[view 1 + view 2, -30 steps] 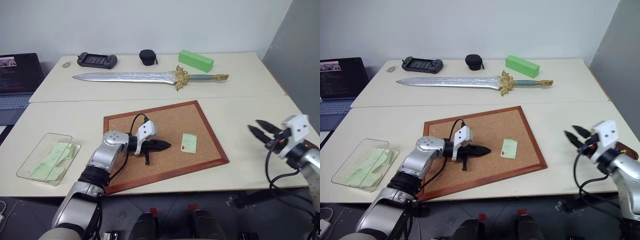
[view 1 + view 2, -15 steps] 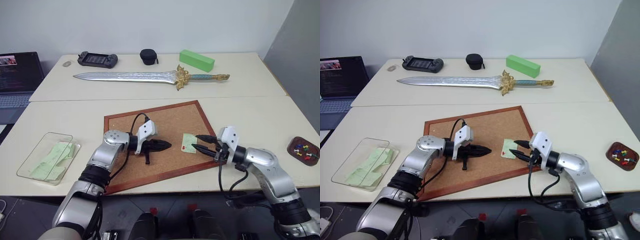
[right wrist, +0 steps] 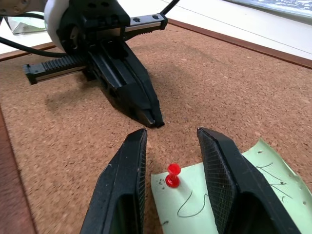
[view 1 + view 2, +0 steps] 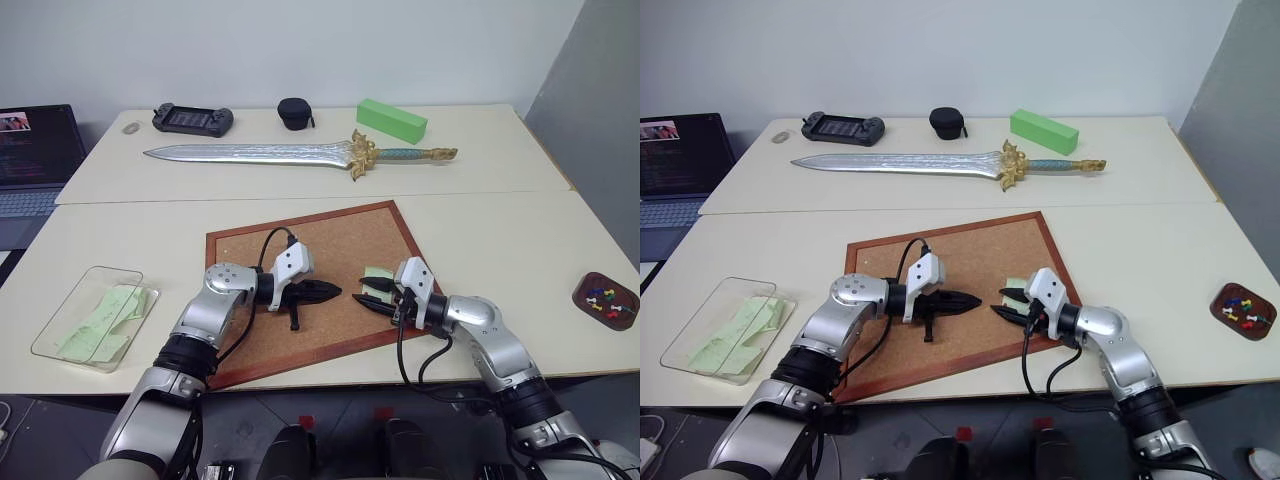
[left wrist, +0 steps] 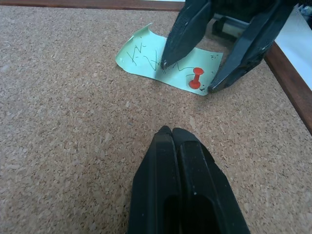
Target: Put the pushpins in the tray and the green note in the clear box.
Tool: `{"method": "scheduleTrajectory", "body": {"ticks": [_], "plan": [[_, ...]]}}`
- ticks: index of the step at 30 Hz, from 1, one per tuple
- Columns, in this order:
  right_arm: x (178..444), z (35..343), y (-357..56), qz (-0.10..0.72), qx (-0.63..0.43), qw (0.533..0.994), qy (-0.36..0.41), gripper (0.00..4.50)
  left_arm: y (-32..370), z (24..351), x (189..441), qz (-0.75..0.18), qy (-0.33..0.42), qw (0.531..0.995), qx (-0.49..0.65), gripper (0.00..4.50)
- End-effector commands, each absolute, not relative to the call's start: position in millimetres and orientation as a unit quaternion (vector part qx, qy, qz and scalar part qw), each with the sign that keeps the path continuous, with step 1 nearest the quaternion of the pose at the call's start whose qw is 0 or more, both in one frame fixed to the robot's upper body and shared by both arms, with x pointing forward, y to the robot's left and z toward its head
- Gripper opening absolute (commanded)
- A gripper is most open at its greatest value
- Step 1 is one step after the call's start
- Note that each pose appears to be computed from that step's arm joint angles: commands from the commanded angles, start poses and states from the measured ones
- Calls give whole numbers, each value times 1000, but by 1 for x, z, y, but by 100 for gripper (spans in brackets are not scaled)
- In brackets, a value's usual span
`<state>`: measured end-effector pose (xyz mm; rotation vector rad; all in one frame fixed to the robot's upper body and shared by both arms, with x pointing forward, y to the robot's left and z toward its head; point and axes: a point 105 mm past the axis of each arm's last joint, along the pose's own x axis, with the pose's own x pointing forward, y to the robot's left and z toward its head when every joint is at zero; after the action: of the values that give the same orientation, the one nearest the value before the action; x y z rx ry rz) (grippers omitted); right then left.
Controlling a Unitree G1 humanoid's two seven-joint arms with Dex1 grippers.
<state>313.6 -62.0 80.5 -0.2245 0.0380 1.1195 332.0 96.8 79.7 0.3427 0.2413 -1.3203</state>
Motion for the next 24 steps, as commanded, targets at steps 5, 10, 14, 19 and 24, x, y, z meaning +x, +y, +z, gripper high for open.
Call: {"method": "scheduleTrajectory", "body": {"ticks": [5, 10, 14, 19, 24], "plan": [[313, 85, -59, 544, -121, 830, 7, 173, 104, 69, 328, -604, 136, 769, 160, 0], [313, 85, -58, 548, -119, 828, 6, 136, 103, 69, 327, -604, 135, 769, 160, 0], [313, 86, -57, 548, -117, 828, 5, 83, 102, 70, 328, -604, 134, 769, 160, 0], [312, 85, -58, 550, -118, 827, 6, 2, 102, 70, 328, -605, 133, 769, 160, 0], [311, 88, -58, 549, -118, 827, -1, 2, 101, 70, 327, -605, 134, 768, 158, 0]]}}
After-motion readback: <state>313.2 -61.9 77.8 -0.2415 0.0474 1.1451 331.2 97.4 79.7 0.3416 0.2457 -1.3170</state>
